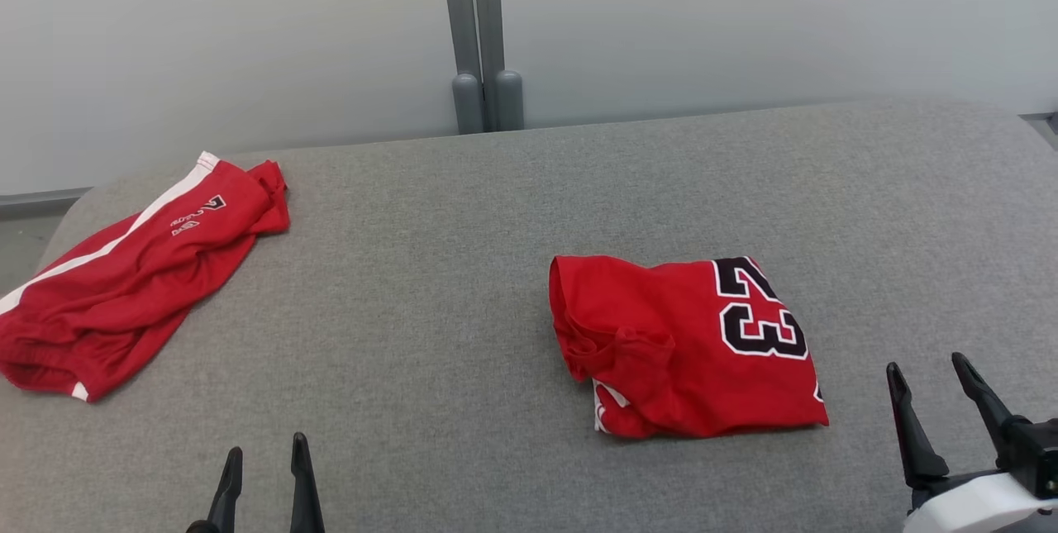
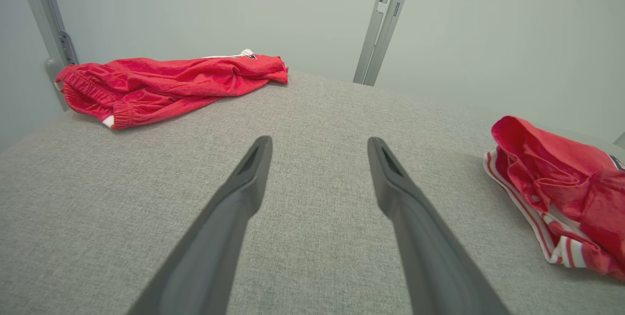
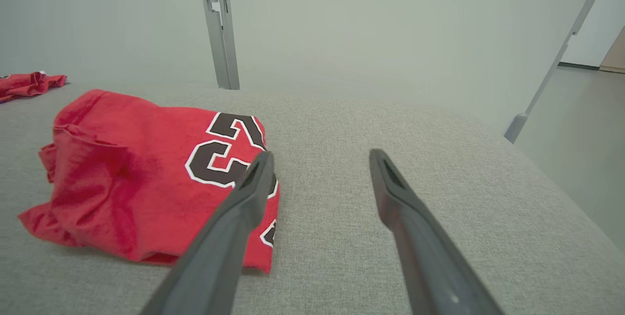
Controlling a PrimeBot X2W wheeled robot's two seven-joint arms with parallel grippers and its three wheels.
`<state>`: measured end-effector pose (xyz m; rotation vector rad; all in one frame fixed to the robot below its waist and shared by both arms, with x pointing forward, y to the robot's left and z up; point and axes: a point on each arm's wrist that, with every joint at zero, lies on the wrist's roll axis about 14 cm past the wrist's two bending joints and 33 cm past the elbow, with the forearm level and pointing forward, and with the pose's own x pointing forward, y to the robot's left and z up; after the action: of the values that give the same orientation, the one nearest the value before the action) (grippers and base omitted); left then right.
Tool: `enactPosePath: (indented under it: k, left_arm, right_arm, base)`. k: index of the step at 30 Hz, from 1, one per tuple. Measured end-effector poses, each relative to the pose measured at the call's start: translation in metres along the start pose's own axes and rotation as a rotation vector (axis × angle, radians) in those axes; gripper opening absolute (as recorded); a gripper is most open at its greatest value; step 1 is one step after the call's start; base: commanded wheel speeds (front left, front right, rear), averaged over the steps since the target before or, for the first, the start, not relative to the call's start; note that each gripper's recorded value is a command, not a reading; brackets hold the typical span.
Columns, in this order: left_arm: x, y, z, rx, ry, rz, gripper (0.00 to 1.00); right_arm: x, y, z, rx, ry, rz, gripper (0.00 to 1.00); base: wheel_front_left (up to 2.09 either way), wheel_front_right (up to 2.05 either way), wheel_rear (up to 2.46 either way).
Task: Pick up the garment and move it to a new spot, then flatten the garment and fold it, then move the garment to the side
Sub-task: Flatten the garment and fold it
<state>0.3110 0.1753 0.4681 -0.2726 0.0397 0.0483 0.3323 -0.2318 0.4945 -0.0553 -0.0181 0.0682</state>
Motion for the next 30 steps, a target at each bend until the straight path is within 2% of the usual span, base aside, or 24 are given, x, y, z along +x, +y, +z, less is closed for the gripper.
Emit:
enactPosePath:
  k: [1,2,4,10,16,22,30]
  left_arm:
    - [0.0,0.0,0.0,0.0,0.0,-0.001,1.0]
    - [0.001,-0.001,0.0,0.0,0.001,-0.003,1.0]
    - [0.002,-0.002,-0.001,0.001,0.005,-0.005,1.0]
    - [0.011,-0.011,-0.004,0.006,0.017,-0.03,1.0]
    - [0.018,-0.011,-0.015,0.007,0.054,-0.027,1.0]
    - [0.018,-0.005,-0.018,0.012,0.064,-0.007,1.0]
    - [0.018,0.002,-0.016,0.016,0.057,0.015,1.0]
  right_arm:
    - [0.0,0.003,0.001,0.007,-0.006,0.003,0.98]
    - [0.001,0.007,0.001,0.013,-0.006,0.012,0.57]
    - [0.007,0.022,0.0,0.029,-0.006,0.048,0.0]
    - [0.039,0.083,-0.019,0.053,0.056,0.211,0.0]
    - [0.078,0.122,-0.035,0.081,0.121,0.278,0.0]
    - [0.081,0.167,-0.044,0.078,0.161,0.394,0.0]
    - [0.054,0.223,-0.056,0.082,0.211,0.585,0.0]
  base:
    - [0.0,0.0,0.0]
    - [0.0,0.0,0.0]
    - [0.0,0.0,0.0]
    - [0.0,0.0,0.0]
    - [0.0,0.0,0.0]
    - [0.0,0.0,0.0]
    - [0.0,0.0,0.0]
